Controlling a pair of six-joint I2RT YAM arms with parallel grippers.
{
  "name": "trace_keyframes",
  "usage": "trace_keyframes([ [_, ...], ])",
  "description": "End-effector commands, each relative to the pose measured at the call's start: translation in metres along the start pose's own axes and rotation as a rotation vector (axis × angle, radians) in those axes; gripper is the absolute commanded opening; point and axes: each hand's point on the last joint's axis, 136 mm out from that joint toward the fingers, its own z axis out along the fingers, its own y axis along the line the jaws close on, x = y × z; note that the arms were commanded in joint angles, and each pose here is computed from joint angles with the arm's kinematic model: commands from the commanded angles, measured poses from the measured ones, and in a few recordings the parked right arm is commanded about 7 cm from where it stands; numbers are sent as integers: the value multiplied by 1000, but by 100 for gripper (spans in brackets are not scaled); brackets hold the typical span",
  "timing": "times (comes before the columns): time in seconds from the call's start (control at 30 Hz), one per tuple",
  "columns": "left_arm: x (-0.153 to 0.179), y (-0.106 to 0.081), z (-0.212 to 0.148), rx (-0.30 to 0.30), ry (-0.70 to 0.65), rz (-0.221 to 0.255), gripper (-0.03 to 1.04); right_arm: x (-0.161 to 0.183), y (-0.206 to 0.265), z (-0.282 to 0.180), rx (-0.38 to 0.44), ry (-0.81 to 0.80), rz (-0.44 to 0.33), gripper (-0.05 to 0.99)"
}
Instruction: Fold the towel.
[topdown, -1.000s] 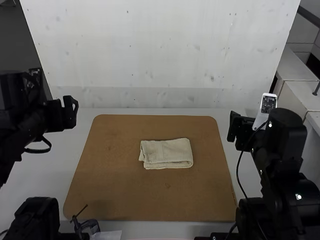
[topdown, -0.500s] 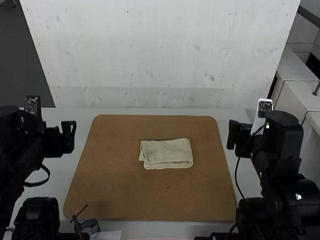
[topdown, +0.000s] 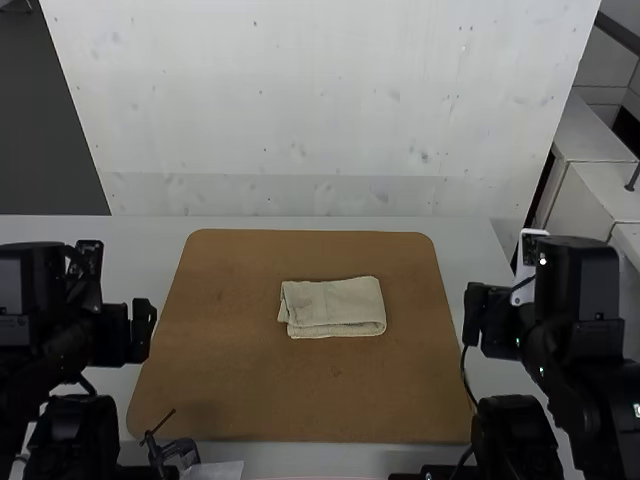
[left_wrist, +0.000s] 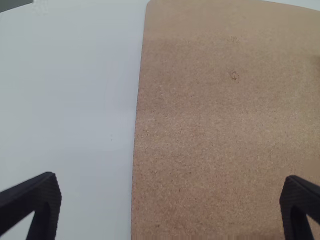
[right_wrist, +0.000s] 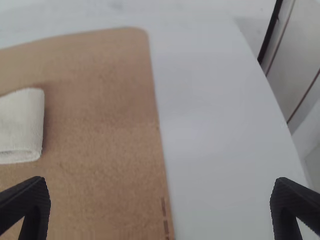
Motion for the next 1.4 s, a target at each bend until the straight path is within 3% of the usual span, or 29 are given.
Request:
trace_keyframes([
  [0.0,-7,0,-14,-3,-18,18,99,10,2,4,-7,38,50,96],
  [0.23,-7,1,-15,-7,-20,0,100,10,11,18,-51,18,64,96],
  [1.37,-7,1,-15,-7,-21,0,100,10,11,18,-49,18,69,96],
])
